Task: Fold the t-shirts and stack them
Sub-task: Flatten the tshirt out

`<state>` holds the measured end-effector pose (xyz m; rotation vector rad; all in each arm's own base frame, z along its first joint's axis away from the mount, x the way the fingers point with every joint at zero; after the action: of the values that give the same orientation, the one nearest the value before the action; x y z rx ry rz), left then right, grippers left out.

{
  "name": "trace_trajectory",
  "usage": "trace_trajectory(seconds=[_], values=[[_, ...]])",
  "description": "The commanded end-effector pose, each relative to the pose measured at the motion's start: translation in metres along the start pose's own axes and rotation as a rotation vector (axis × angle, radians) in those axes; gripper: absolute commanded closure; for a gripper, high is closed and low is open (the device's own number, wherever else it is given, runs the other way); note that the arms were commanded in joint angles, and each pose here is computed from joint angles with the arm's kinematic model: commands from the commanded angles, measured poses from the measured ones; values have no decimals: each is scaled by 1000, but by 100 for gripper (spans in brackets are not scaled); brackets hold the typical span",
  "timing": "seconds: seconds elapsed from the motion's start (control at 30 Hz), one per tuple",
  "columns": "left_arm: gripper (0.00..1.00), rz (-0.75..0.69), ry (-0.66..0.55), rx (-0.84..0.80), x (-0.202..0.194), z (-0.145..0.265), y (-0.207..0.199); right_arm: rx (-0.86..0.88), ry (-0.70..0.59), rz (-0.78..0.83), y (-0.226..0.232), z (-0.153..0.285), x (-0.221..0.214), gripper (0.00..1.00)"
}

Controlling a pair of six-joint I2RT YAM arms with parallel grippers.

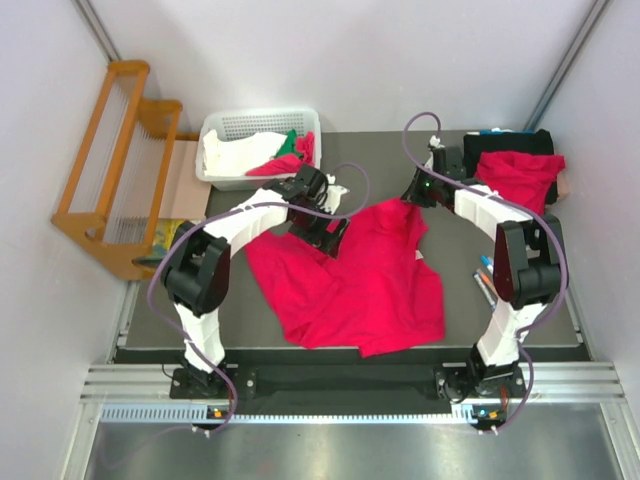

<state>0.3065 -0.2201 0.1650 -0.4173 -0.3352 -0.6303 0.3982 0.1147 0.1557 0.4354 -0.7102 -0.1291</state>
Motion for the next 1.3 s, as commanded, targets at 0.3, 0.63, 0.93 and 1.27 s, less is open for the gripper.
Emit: trace_trajectory(seconds=[0.3,0.63,0.93,1.27], values=[[12,119,1,178,-12,-7,14,45,-79,36,14,17,17,100],[63,153,18,239,-19,-10,19,35,-72,35,12,15,16,100],[100,139,24,235,-19,-9,20,31,-68,33,11,13,16,100],[100,261,-30,241,-3,90,84,16,-128,-24,-11,16,50,100]])
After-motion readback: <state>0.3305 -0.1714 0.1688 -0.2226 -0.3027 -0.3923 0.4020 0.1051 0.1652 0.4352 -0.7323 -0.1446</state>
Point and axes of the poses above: each gripper's point midway between its finger pads, its own z axis back along the fingers, its own y axis along the line the jaws close on, x = y × z, the point moved 9 cm from there along z, back along the fingers, and after that the axes turned 2 degrees about z, right-handed, at the moved point
